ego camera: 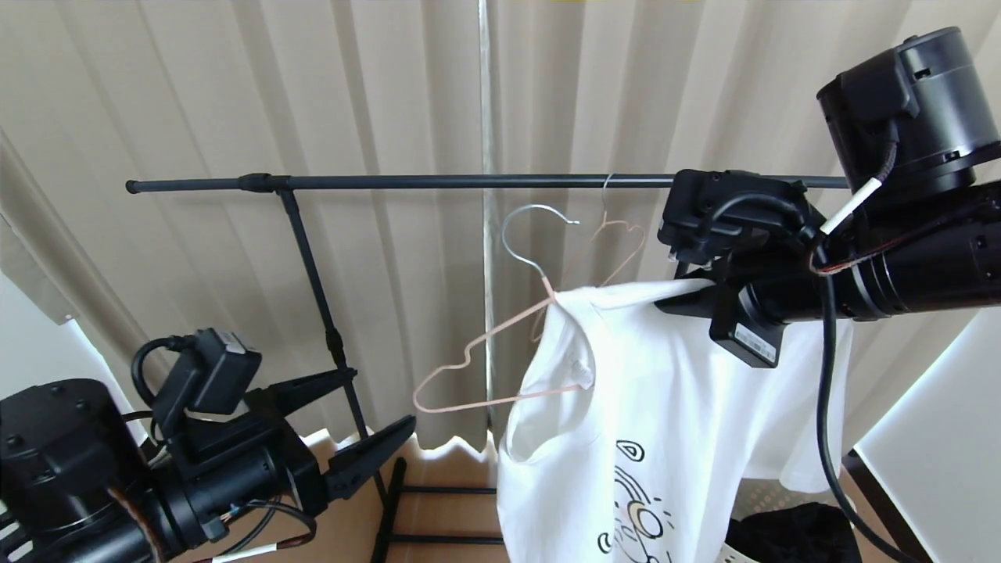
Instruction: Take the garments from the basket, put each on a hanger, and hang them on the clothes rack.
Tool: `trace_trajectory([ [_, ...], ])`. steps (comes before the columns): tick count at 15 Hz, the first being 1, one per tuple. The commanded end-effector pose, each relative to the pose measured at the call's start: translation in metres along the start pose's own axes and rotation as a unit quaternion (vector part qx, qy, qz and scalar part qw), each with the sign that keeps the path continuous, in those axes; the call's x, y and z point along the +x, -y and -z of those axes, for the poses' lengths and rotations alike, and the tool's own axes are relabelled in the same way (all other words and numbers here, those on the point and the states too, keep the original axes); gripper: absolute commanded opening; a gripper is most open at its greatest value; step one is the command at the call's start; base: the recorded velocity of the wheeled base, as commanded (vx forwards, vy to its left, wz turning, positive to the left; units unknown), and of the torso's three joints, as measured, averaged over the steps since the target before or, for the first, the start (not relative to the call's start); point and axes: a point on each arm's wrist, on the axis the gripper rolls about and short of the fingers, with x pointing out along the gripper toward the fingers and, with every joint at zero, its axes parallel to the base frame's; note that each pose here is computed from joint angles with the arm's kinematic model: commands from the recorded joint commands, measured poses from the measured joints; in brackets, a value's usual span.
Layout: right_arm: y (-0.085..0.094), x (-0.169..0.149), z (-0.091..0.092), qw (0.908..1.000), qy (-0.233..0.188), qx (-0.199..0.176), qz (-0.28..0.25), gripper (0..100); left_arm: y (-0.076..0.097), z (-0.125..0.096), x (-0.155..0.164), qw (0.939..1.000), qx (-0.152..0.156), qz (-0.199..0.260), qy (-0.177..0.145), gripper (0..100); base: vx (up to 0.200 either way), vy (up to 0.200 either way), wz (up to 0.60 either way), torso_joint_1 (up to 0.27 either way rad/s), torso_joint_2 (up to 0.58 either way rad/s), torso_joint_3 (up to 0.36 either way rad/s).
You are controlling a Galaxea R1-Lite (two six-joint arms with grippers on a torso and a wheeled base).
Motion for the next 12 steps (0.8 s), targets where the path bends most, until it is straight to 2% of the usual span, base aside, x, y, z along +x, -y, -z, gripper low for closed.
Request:
trace_trajectory([
  [1, -0.003, 0.005, 0.002, 0.9999, 0.002, 0.011, 0.006, 0, 0.006, -0.038, -0.003, 0.9995, -0.03, -0.009, 0.002, 100, 0.0, 0.0, 0.0, 0.0, 0.0, 0.0],
  [2, -0.003, 0.005, 0.001, 0.9998, 0.007, 0.018, 0.01, 0, 0.007, -0.04, -0.004, 0.9992, -0.036, -0.008, -0.016, 100, 0.0, 0.0, 0.0, 0.0, 0.0, 0.0],
  [4, -0.003, 0.009, -0.007, 0.9978, 0.024, 0.051, 0.034, 0, 0.015, -0.044, -0.001, 0.9947, -0.052, -0.015, -0.087, 100, 0.0, 0.0, 0.0, 0.0, 0.0, 0.0],
  [6, -0.001, 0.015, -0.011, 0.9958, 0.035, 0.064, 0.056, 0, 0.022, -0.04, 0.012, 0.9912, -0.064, -0.039, -0.11, 100, 0.0, 0.0, 0.0, 0.0, 0.0, 0.0],
  [8, -0.004, 0.015, -0.021, 0.9937, 0.066, 0.066, 0.062, 0, 0.026, -0.031, 0.028, 0.9866, -0.06, -0.075, -0.132, 100, 0.0, 0.0, 0.0, 0.0, 0.0, 0.0],
  [12, -0.012, 0.033, -0.035, 0.9886, 0.094, 0.092, 0.073, 0, 0.031, -0.029, 0.051, 0.9794, -0.094, -0.118, -0.134, 100, 0.0, 0.0, 0.0, 0.0, 0.0, 0.0],
])
